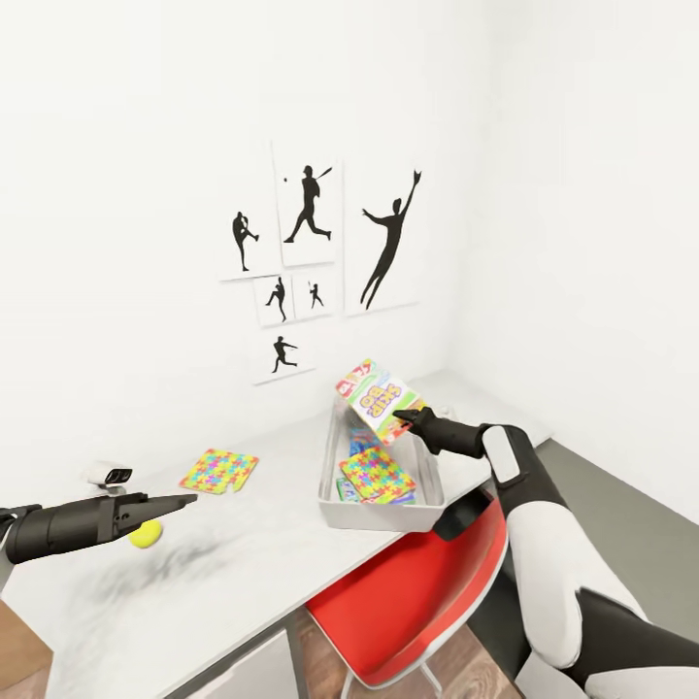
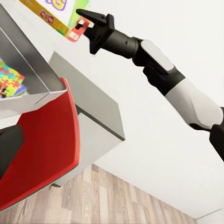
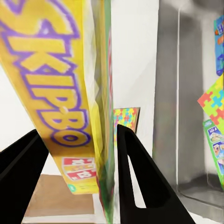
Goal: Put all the toys in the child's room - the three board games (two on the bed and one on the table), the two jigsaw puzzles on the table, and the tennis ball on the table - inside the toy box on the table in the child's room.
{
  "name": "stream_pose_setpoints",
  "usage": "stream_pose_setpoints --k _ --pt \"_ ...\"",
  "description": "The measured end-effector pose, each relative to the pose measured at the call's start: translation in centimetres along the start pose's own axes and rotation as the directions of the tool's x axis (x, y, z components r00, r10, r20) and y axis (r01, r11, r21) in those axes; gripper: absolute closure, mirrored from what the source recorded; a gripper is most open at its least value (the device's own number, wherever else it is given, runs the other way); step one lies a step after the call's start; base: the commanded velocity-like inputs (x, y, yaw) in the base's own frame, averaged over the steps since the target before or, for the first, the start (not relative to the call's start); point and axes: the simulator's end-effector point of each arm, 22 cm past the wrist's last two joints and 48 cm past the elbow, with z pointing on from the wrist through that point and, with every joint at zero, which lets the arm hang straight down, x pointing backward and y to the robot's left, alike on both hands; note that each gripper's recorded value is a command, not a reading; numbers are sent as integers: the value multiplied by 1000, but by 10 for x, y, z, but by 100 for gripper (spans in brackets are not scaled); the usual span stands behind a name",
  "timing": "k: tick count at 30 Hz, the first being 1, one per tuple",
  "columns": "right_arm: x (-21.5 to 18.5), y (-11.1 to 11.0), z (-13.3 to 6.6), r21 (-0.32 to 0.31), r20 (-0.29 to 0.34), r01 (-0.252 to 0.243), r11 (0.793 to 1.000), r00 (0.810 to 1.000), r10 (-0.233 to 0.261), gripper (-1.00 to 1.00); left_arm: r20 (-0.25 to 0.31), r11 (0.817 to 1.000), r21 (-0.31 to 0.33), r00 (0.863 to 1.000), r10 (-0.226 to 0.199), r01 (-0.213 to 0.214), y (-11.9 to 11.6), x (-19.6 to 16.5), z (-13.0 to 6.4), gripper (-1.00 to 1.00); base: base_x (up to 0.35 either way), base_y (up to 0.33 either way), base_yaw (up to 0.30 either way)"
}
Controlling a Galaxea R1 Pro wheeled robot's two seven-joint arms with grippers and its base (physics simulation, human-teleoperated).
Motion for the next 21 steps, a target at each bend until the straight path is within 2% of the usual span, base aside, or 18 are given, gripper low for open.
stream_pose_setpoints --k 10,14,18,21 --pt "-3 -2 1 -3 21 -15 1000 1000 15 100 0 1000 -1 1000 0 0 0 0 0 -100 0 78 0" --pt "18 12 20 -11 -7 -34 999 999 34 100 0 1000 -2 1000 1 -1 0 0 0 -100 0 4 0" --pt "22 -8 23 73 11 -94 993 996 93 100 0 1000 -2 1000 1 -1 0 0 -1 -100 0 38 0" --pt "20 -30 18 147 36 -155 977 988 151 100 1 1000 -1 1000 1 -1 0 0 -1 -100 0 11 0"
